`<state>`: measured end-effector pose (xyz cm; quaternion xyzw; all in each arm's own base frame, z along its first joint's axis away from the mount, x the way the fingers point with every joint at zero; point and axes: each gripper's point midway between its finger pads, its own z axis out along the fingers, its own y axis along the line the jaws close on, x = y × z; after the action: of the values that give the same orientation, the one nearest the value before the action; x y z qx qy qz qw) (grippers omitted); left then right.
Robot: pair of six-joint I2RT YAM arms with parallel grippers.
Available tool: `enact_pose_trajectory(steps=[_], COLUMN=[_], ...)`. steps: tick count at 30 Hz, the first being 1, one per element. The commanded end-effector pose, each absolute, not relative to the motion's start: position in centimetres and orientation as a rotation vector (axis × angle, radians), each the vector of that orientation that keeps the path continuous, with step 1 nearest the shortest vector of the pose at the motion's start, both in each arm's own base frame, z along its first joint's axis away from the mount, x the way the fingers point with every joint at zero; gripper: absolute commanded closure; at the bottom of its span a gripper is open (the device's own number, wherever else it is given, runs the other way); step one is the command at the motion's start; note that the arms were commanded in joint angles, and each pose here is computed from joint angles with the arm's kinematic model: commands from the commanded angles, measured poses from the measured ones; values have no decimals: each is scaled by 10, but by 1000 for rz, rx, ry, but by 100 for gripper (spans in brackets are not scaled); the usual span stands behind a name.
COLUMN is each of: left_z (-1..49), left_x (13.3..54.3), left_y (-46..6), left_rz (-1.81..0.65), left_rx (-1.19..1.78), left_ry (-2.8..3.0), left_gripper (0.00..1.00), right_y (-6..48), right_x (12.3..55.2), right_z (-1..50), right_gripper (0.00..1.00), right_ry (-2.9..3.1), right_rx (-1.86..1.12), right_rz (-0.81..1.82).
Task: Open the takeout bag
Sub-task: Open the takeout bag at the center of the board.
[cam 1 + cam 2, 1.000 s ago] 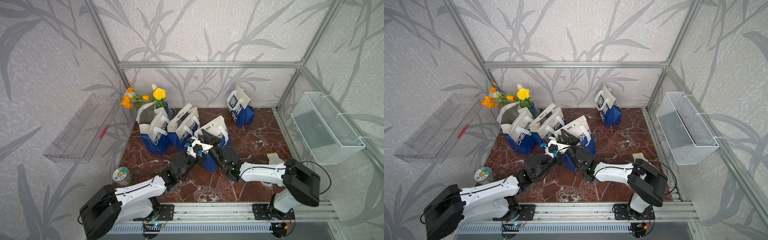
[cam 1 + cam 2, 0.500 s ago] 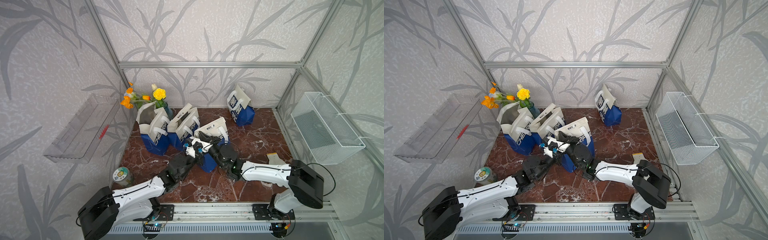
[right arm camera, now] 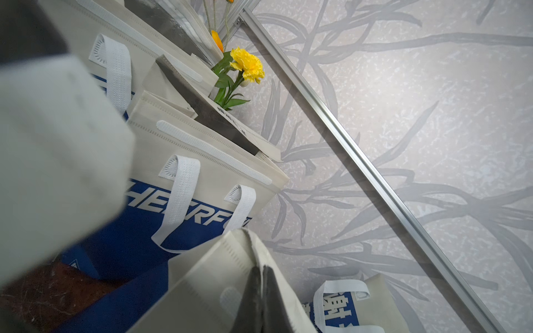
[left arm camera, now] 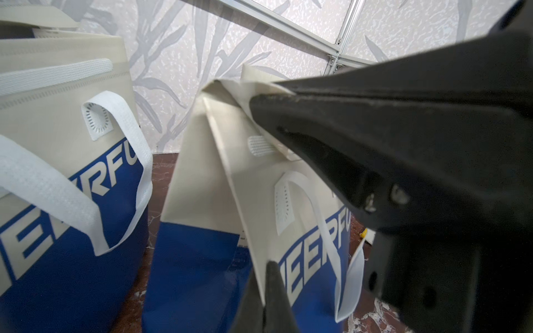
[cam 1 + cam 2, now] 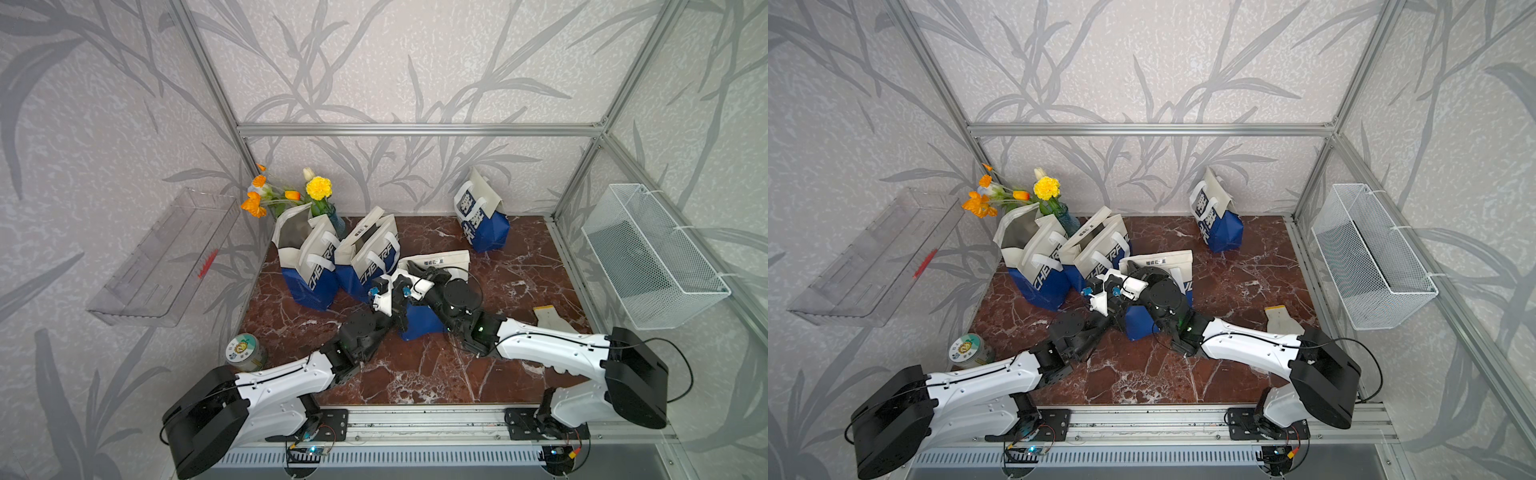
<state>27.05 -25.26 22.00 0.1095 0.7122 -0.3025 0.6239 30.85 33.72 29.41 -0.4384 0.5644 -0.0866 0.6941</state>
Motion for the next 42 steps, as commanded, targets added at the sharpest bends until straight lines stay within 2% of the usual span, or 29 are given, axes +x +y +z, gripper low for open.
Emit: enact_pose_trajectory(steps=[1,24,36,40,42], left_z=[192,130,111,123,130], left_x=[278,297,300,300,300], left_y=[-240,-228,-233,-238,-240], left_rz=[-643,-409,-384,-433,-448], left_rx=[133,41,18,14,17], left_ry=[1741,1967,2020,2000,1989], left_gripper=[100,100,100,100,100], right_y=[303,277,274,269,264], right_x=[321,311,301,292,289], right_z=[340,417,411,391,375], right_gripper=[100,100,100,82,67], right_ry=[1289,1450,1601,1609,1630], right_rx=[-819,-770,-774,-745,-735], right_rz=[-256,-247,-127,-50,-40])
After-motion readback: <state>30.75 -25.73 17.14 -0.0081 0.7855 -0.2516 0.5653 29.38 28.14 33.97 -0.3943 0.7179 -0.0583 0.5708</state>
